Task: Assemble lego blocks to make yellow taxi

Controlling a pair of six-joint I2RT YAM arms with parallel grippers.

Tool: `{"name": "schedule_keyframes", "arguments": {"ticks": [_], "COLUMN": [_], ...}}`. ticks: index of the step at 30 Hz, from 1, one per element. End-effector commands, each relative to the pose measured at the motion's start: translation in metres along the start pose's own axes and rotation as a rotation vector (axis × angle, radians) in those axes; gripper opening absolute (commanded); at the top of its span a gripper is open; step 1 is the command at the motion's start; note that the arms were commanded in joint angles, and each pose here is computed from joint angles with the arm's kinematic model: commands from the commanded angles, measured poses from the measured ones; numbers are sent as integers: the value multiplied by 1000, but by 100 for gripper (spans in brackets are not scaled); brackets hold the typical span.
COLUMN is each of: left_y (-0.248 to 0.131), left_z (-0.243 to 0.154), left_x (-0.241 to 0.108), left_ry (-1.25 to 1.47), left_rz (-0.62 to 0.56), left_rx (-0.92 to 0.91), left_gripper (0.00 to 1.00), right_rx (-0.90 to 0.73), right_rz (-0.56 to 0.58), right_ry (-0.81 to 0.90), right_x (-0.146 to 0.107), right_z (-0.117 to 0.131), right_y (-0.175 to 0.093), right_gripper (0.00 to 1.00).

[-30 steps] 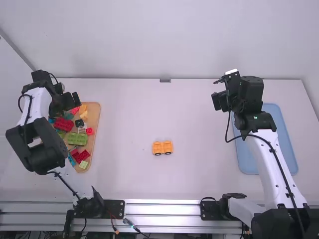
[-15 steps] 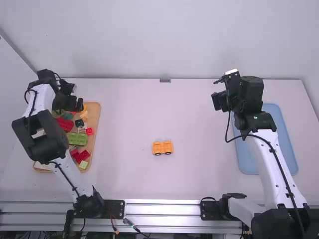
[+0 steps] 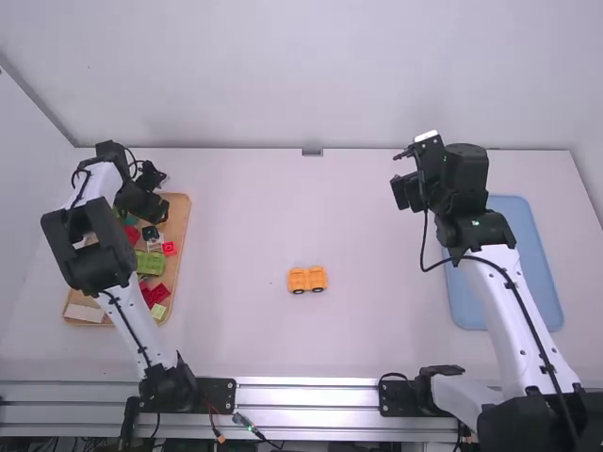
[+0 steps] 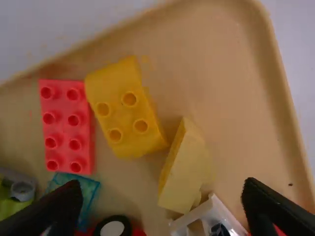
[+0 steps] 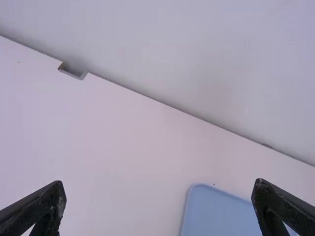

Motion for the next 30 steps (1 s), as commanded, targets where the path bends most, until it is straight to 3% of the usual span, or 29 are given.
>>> {"name": "schedule_keyframes", "arguments": {"ticks": [1, 18, 23, 30], "left_y": [3, 26, 36, 43], "left_z": [0, -19, -17, -28], "left_x": [-2, -18, -18, -13], "left_ry": [-7, -36, -24, 74], "left_rz": [29, 74, 44, -26], "left_rx": [2, -41, -19, -72], "left_gripper": [80, 65, 64, 56], "right_rx": [1, 1, 10, 7], "right_rz": [-44, -50, -52, -51], "right_ry": [-2, -2, -7, -6], "right_x": [16, 17, 18, 18], "right_z": [1, 1, 5, 4], "right_y": [-4, -4, -4, -4], "right_gripper": [99, 99, 99, 99]}}
Point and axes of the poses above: each hand's point on the last joint's axis, 136 mm out from that joint toward the fingers, its own y axis out along the fingers, its own z axis along the line the jaws close on, x = y × z, the point moved 6 cm from there along -y, back along the fingers, and after that the axes turned 10 degrees about y, right-handed, at the moved point
